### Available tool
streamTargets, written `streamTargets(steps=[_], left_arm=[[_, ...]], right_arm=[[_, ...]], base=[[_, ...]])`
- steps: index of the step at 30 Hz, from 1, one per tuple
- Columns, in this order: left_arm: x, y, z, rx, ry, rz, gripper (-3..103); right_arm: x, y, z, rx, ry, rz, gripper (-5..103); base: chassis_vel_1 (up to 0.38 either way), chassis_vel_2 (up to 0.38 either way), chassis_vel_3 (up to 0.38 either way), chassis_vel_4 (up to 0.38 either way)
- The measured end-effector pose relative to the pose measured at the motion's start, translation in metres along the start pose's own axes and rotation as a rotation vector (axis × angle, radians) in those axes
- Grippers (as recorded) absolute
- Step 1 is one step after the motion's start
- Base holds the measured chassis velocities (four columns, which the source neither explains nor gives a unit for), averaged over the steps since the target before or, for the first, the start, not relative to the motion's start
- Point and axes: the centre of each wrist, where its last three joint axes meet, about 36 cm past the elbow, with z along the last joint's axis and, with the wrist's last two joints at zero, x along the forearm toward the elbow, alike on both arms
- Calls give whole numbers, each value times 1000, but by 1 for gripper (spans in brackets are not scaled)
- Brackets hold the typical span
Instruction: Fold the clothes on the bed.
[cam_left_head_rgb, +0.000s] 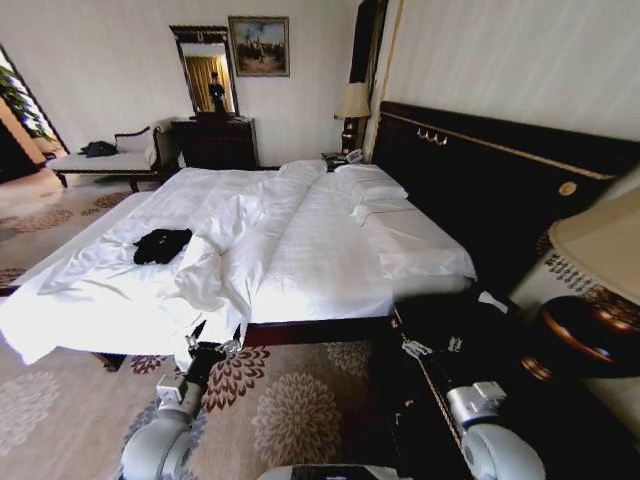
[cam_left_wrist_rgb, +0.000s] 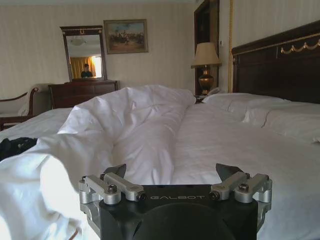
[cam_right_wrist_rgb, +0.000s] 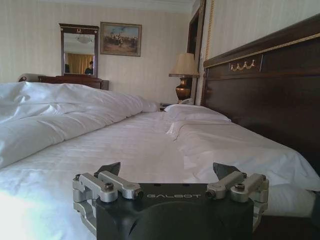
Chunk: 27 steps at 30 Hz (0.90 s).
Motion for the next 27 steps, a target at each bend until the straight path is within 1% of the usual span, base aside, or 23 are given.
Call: streamTargets(steps=[13,16,21,27], left_arm=[[2,1,-3,3,-30,-6,100],[2,2,-4,-2,-36,-5,100],[3,3,-4,-12,-41,-6,100],[4,4,-3,-21,-48,-8,100]], right_arm=[[-1,3,1,-7,-2,2,100],[-1,3,1,3,1,4,100],[-1,4,1,13,1,1,100],[0,5,0,19,10,-1,100]], base=[[-140,143,144,-139],[-132,126,133,-129],[-108,116,78,-120],[-9,97,23,-100]])
